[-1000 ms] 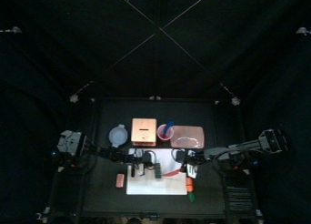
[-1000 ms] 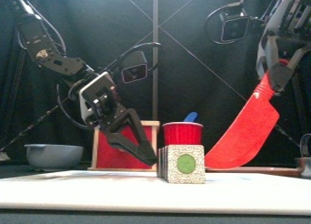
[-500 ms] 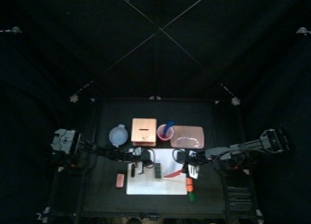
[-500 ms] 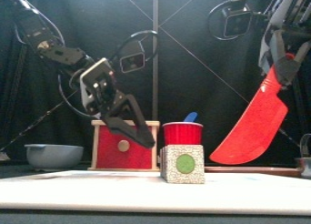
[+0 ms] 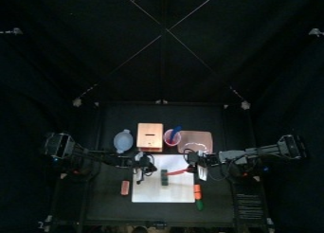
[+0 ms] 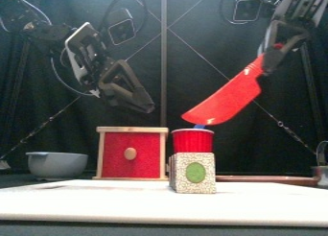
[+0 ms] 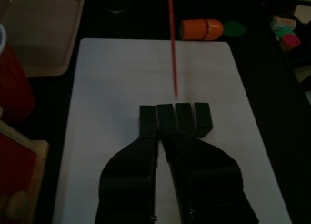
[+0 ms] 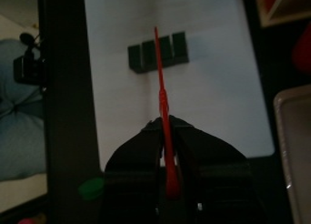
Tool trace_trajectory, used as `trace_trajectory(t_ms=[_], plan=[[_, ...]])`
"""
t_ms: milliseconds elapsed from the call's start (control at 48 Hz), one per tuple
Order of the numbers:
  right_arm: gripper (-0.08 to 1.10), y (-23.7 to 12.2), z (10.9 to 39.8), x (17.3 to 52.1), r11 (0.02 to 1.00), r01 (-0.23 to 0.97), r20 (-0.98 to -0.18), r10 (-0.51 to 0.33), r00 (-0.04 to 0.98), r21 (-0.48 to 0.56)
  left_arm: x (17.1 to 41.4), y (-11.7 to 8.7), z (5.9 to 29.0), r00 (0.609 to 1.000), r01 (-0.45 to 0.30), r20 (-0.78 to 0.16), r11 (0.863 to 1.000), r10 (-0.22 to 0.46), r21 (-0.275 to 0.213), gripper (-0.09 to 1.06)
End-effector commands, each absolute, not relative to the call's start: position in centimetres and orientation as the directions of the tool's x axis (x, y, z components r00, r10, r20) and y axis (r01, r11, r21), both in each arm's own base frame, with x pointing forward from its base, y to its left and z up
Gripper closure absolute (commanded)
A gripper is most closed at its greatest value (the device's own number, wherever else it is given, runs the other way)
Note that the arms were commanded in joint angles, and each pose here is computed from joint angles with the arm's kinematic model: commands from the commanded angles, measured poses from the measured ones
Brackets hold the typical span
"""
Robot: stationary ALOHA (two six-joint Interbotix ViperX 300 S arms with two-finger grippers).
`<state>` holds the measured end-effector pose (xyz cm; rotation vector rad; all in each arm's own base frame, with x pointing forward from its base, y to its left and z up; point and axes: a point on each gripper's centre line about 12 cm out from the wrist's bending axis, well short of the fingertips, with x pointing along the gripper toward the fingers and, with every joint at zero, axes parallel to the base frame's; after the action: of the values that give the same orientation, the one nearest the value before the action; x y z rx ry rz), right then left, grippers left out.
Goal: Place sushi on board then cut the sushi with the knife then place the pieces on the plate
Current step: Grasp knife edge with left hand
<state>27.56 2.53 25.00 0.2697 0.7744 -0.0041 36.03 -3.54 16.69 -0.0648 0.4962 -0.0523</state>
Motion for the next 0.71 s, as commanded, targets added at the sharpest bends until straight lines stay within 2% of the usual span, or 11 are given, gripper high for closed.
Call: trace_trajectory(t_ms=[21,229,292,708], plan=[[0.52,1.9,26.3,28.6,0.971,0.096,-0.631,0.067,0.773,0.220,36.3,-3.7,18.1,0.899,0.041,-0.433,0.996,-0.071,-0.078,0.36],[0.52,1.4,25.7,29.9,0.979,0.091,-0.609,0.042,0.792,0.185,36.2,-3.4,18.4,0.902,0.034,-0.427,0.996,-0.064,-0.078,0.16],[0.52,1.3,25.5,30.2,0.979,0.092,-0.610,0.037,0.791,0.179,36.2,-3.3,18.4,0.902,0.030,-0.427,0.996,-0.061,-0.078,0.13],[0.52,1.0,25.6,31.7,0.984,0.089,-0.607,0.022,0.795,0.151,36.5,-2.2,17.8,0.899,0.000,-0.436,0.997,-0.034,-0.077,0.14]])
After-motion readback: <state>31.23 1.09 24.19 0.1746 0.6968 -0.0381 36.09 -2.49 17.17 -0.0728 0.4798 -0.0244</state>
